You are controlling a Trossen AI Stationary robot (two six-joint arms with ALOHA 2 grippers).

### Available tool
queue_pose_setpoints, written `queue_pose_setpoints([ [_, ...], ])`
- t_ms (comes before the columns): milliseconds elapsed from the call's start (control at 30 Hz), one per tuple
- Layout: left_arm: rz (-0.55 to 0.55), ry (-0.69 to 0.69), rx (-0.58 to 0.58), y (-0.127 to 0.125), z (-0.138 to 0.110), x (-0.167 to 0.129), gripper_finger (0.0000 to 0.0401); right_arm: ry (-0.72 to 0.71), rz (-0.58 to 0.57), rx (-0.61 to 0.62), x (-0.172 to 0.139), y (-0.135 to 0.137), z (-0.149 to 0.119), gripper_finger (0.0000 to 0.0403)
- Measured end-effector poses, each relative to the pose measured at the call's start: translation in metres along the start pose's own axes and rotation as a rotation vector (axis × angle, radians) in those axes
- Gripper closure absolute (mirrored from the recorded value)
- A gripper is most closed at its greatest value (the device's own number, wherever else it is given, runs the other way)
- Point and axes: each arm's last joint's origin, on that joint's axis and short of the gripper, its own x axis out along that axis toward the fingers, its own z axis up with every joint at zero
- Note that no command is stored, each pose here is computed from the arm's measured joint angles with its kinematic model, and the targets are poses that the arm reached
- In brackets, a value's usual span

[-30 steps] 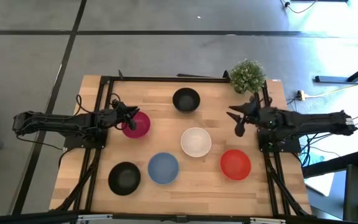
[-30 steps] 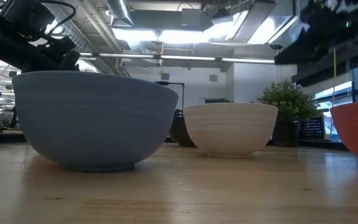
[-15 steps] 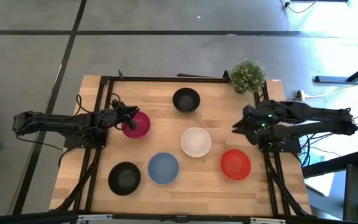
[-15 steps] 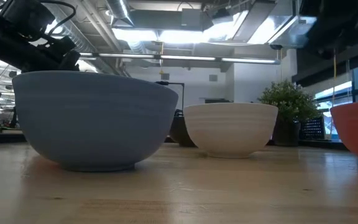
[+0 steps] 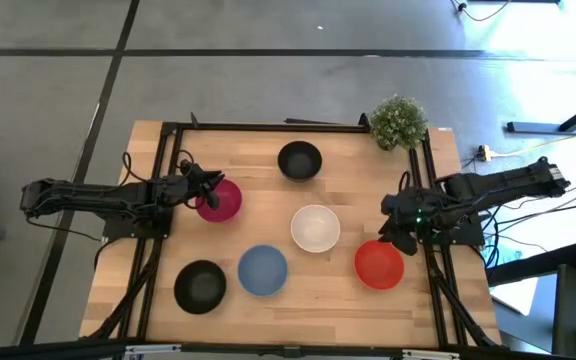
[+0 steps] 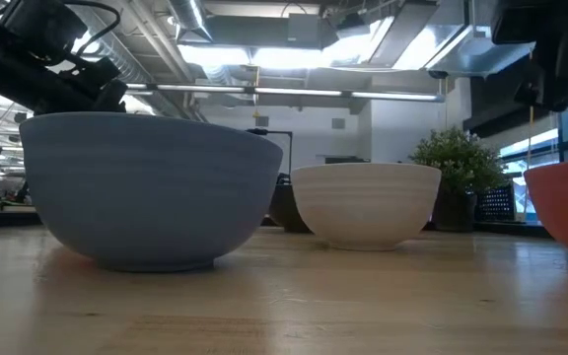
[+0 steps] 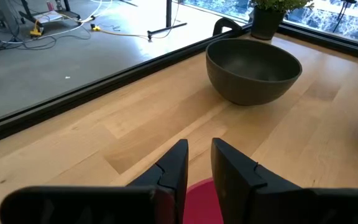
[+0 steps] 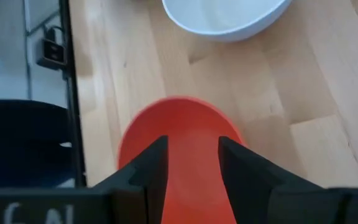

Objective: Nest bowls inside each other
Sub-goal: Stack the orange bowl on top of the white bowl

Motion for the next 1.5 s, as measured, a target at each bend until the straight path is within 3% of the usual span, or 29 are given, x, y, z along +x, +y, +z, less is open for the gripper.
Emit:
queue_pose_setpoints([
  [300,0.001,0.0,0.0,0.0,0.0,0.0,0.0336,-0.003,-0.17,0.081,0.012,0.002,-0.005,0.0261],
  [533,0.0,0.0,0.0,0.0,0.0,0.0,0.0336,0.057,-0.229,0.124,0.03,0.006,-0.005,0.0258],
  [1000,0.001,0.0,0.0,0.0,0.0,0.0,0.0336,0.143,-0.387,0.056,0.049,0.007,-0.014,0.0159],
  [1500,0.0,0.0,0.0,0.0,0.0,0.0,0.0336,0.134,-0.405,0.044,0.049,0.007,-0.014,0.0155],
])
